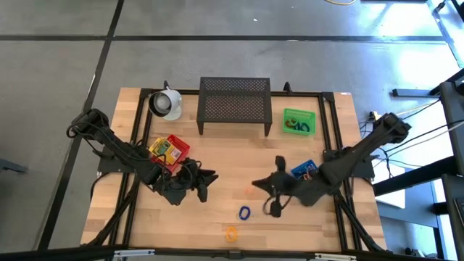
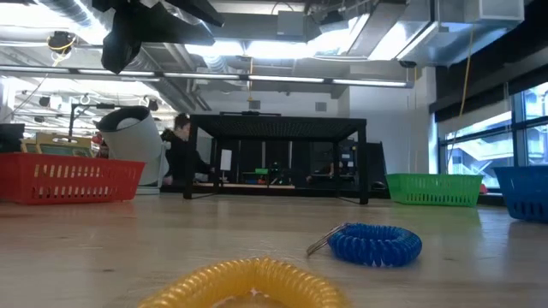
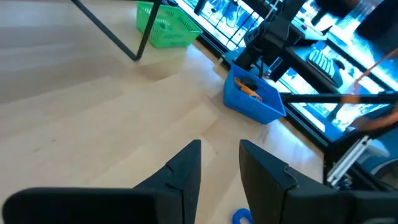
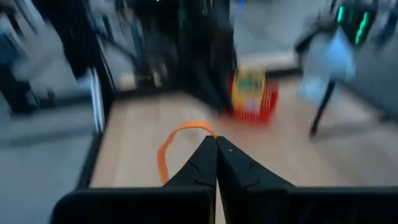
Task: Pick & Place Office Desk Supplies
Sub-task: Put the orange rubber band into the blue bin
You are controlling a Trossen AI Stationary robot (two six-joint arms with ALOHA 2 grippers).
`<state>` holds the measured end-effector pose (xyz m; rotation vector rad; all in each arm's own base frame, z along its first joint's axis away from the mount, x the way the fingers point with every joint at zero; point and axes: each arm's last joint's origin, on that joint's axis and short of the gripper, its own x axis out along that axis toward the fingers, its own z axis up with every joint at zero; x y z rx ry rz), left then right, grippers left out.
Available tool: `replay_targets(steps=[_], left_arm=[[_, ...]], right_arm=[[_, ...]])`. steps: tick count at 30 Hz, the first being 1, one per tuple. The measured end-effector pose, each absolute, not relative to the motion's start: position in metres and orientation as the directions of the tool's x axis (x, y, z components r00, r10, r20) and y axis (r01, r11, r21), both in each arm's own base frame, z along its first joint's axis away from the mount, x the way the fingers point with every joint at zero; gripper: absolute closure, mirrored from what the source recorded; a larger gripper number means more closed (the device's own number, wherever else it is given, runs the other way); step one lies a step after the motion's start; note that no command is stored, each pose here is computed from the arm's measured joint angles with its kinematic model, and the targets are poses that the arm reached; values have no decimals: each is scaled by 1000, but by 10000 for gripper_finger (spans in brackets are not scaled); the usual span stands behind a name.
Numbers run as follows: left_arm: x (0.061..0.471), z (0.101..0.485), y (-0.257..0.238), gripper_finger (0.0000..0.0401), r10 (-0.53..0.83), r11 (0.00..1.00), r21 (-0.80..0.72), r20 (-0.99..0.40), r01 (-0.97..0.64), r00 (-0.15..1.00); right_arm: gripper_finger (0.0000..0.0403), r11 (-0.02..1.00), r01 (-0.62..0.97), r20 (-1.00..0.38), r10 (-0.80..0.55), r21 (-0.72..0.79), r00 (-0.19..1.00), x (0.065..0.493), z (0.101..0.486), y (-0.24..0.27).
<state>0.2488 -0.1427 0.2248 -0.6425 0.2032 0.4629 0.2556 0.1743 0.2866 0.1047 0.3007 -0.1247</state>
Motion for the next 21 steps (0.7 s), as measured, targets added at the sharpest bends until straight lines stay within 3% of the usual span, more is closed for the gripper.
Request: replay_targets(steps=[5, 9, 17, 21], left_arm=[[249, 225, -143, 299, 352, 738, -485, -316, -469, 881], [250, 226, -143, 299, 354, 756, -462, -308, -464, 883], [252, 230, -140, 299, 408, 764, -425, -264, -485, 874], [256, 230, -132, 299, 446, 776, -366, -259, -514, 857]], right_arm=[[400, 991, 99, -68, -94, 85, 993, 250, 328, 169], [401, 991, 102, 39, -106, 81, 994, 250, 343, 164], [401, 970, 171, 34, -179, 172, 983, 266, 343, 137], [401, 962, 158, -41, -153, 223, 987, 275, 336, 116]])
